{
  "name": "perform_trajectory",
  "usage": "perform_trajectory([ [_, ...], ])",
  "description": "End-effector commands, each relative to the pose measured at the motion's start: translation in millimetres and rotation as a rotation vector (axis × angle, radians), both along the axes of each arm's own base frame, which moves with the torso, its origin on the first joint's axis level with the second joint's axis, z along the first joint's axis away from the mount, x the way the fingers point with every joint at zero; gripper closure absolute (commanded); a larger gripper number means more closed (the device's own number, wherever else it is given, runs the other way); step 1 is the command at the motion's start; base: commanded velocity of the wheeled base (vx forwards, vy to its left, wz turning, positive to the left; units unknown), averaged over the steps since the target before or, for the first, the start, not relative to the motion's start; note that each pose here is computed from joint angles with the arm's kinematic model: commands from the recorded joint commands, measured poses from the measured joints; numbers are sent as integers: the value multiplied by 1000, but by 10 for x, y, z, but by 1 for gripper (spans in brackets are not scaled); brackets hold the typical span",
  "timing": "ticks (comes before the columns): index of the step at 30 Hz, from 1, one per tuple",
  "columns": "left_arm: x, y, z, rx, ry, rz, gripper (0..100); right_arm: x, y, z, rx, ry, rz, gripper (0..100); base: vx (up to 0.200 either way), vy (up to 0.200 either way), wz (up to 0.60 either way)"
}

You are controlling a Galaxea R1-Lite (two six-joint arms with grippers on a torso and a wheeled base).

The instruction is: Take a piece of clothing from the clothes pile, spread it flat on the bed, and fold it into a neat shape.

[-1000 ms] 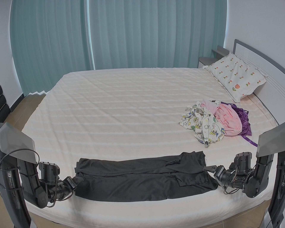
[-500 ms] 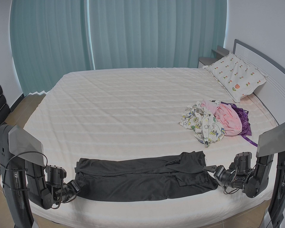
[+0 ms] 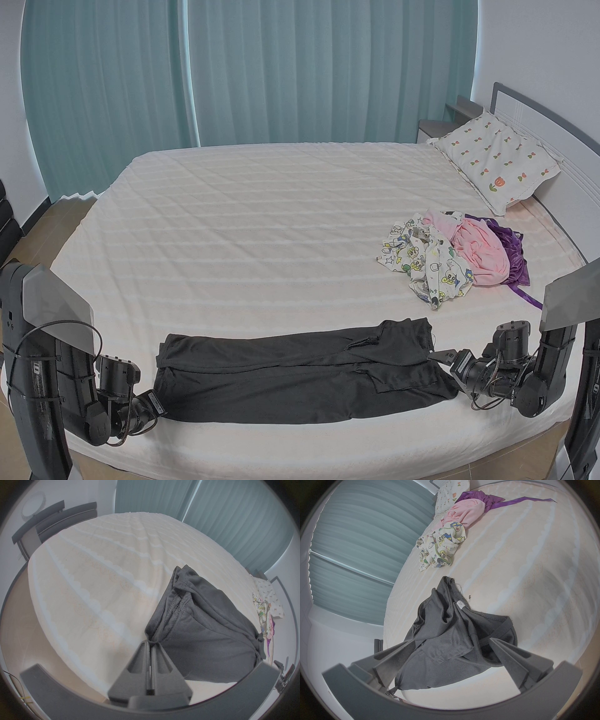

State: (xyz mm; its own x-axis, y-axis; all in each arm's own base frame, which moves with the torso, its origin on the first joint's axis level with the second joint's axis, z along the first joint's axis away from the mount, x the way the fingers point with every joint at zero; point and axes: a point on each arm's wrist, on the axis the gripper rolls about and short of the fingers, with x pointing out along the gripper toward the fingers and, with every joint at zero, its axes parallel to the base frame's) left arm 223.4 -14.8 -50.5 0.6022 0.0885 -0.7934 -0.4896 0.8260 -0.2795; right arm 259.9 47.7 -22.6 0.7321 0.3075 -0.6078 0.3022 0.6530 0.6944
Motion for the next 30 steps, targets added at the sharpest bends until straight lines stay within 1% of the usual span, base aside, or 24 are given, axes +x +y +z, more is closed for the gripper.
perform_trajectory([
  [1, -58, 6, -12, 12, 26, -5, 100, -9, 14, -1, 0, 2, 6, 0, 0, 0, 0],
  [11, -92, 8, -16, 22, 41, -19, 100, -23, 28, 0, -1, 5, 13, 0, 0, 0, 0],
  [12, -90, 8, -12, 21, 38, -20, 0, -20, 33, 1, 0, 4, 14, 0, 0, 0, 0],
  [15, -88, 5, 8, 10, 29, -24, 0, -16, 37, 10, 0, 0, 12, 0, 0, 0, 0],
  [17, -52, 20, 64, -6, -9, -17, 0, -5, 78, 11, -7, -8, 18, 0, 0, 0, 0],
  [19, -8, 66, 182, -45, -83, -8, 0, 12, 157, -4, -26, -16, 20, 0, 0, 0, 0],
  [20, -2, 86, 214, -60, -101, -6, 0, 24, 183, -4, -31, -22, 18, 0, 0, 0, 0],
  [21, 19, 119, 287, -93, -142, -5, 0, 59, 254, 5, -33, -37, 12, 0, 0, 0, 0],
  [23, 46, 148, 365, -138, -184, 1, 0, 85, 345, 7, -25, -42, 8, 0, 0, 0, 0],
  [26, 130, 200, 464, -223, -251, 52, 0, 99, 473, -23, -19, -44, 26, 0, 0, 0, 0],
  [27, 142, 204, 471, -232, -258, 57, 0, 98, 482, -34, -18, -40, 28, 0, 0, 0, 0],
  [28, 184, 231, 494, -275, -279, 86, 0, 111, 514, -103, -25, -26, 35, 0, 0, 0, 0],
  [29, 187, 230, 494, -277, -279, 86, 0, 112, 519, -115, -26, -23, 37, 0, 0, 0, 0],
  [30, 202, 235, 499, -303, -284, 90, 0, 124, 526, -164, -33, -16, 30, 0, 0, 0, 0],
])
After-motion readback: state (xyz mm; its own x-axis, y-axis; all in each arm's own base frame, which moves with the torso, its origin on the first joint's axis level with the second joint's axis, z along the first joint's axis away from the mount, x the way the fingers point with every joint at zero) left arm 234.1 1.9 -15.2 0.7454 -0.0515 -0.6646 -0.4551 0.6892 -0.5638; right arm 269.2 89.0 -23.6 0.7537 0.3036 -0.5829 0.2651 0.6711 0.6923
